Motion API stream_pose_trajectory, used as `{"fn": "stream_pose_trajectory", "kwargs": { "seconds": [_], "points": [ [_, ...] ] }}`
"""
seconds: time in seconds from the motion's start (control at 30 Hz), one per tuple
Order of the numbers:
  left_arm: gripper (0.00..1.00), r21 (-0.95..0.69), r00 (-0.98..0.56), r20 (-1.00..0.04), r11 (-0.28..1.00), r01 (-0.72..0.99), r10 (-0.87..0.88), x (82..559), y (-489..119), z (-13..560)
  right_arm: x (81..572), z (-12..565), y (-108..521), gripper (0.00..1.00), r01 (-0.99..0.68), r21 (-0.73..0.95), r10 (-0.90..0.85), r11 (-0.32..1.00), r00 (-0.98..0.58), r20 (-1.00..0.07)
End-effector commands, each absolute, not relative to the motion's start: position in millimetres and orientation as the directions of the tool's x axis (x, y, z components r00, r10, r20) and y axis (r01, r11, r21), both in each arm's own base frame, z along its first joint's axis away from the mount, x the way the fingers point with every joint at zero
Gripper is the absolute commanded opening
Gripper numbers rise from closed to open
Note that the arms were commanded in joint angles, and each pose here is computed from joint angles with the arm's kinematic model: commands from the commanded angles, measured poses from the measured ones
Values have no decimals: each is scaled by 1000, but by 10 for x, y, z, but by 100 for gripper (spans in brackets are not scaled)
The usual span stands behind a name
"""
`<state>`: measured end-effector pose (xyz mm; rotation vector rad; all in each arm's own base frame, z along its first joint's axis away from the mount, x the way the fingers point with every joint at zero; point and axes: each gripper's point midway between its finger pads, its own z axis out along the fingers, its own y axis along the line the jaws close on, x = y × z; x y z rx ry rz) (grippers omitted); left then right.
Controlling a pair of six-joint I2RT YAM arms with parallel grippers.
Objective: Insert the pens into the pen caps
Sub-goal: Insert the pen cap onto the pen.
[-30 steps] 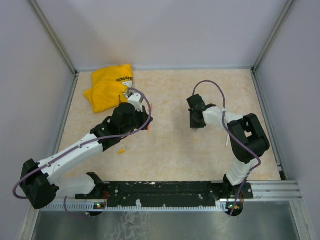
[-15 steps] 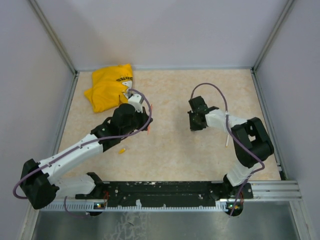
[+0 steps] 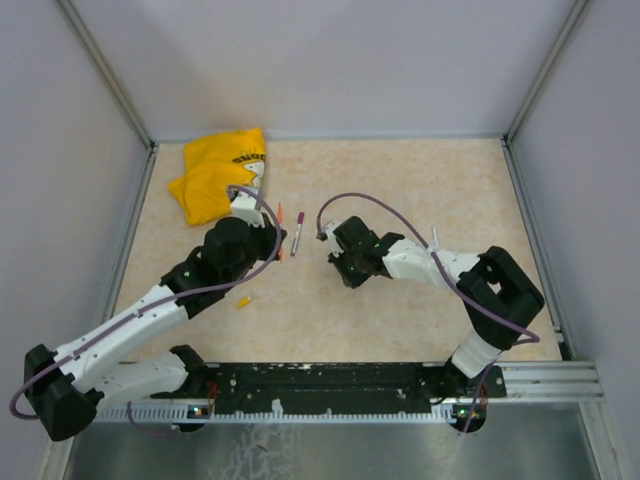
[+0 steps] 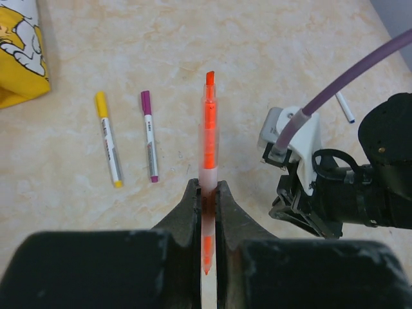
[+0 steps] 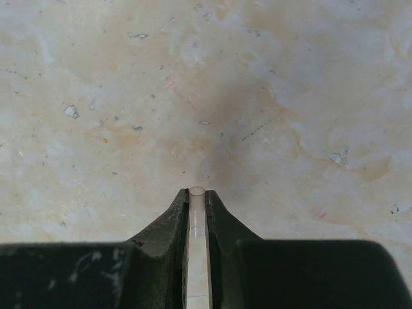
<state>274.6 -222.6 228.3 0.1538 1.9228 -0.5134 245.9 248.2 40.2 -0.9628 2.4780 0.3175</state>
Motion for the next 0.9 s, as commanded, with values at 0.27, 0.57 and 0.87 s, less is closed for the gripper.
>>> {"fn": "stream_pose_trajectory", "kwargs": {
  "seconds": [0.27,0.57,0.87],
  "points": [
    [0,-295,-306,-928,920,259,-212,2737,-1929,2498,2211,498,2814,11,-899,-19,-783,437,-370,-500],
    [0,-290,-305,-929,925,247,-210,2713,-1875,2472,2156,425,2883,27,-907,-12,-797,422,-365,-481],
    [0,-287,-305,-929,926,244,-208,2717,-1869,2466,2271,1022,2982,36,-803,22,-596,595,-459,-659]
  ]
}}
